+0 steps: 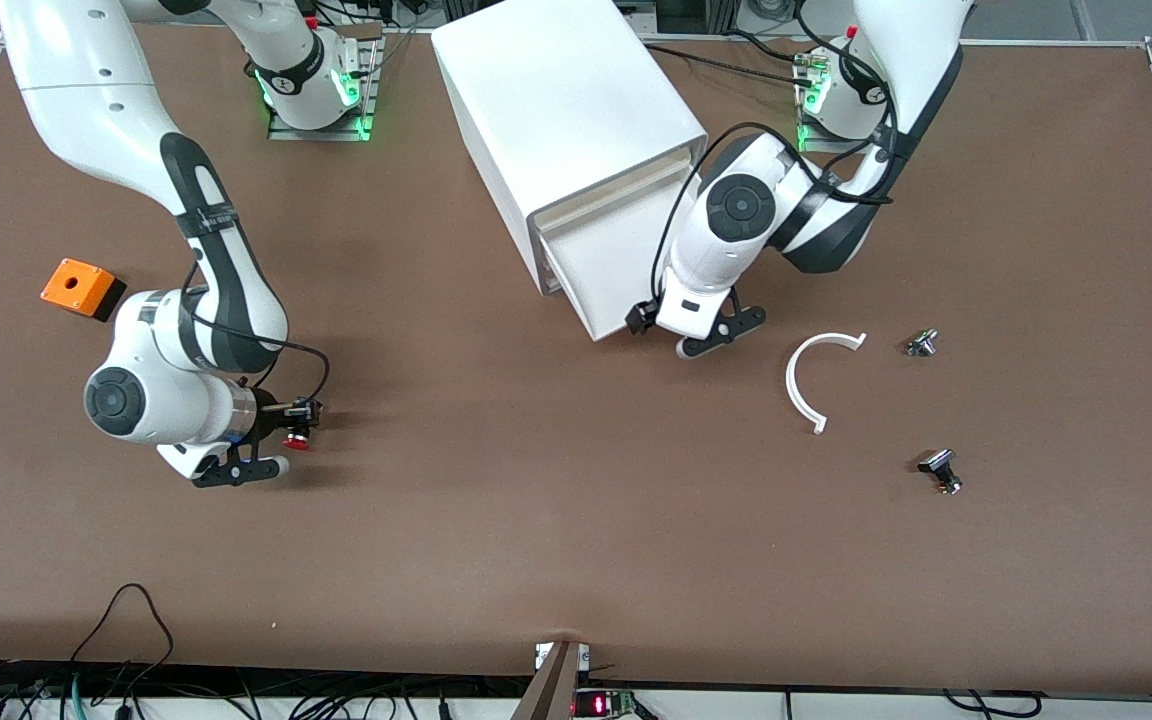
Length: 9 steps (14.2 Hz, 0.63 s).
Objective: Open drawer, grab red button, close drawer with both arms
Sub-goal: 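Push the drawer shut with the left gripper while the right gripper lowers the button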
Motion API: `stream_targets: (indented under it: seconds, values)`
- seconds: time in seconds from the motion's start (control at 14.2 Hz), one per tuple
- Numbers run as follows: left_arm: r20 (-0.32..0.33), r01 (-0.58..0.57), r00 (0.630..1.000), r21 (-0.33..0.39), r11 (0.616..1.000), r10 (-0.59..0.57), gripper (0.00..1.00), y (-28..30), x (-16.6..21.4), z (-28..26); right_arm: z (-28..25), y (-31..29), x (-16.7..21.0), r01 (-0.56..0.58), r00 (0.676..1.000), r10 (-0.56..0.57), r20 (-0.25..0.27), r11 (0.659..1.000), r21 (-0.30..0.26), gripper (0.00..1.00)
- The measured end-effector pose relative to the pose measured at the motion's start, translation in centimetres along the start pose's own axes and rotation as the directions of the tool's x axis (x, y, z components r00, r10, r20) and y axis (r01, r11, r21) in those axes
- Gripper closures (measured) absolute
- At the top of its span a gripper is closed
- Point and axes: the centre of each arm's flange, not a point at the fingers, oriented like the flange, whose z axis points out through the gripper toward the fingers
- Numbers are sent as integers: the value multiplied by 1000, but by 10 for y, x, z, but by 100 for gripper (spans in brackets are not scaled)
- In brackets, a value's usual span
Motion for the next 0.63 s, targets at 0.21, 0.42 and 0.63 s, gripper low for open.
stream_targets:
  seconds: [0.21, 0.42, 0.63]
  values:
    - [26, -41, 999, 40, 998, 40, 2, 6, -27, 7, 11, 6, -1, -3, 1000, 3, 7, 1000, 0, 61]
    - [57, -81, 995, 72, 994, 77, 2, 11, -52, 11, 11, 8, -1, -5, 1000, 5, 5, 1000, 0, 59]
    - [79, -122, 990, 80, 989, 116, 2, 18, -78, 12, 3, 7, 2, -4, 1000, 4, -12, 1000, 0, 31]
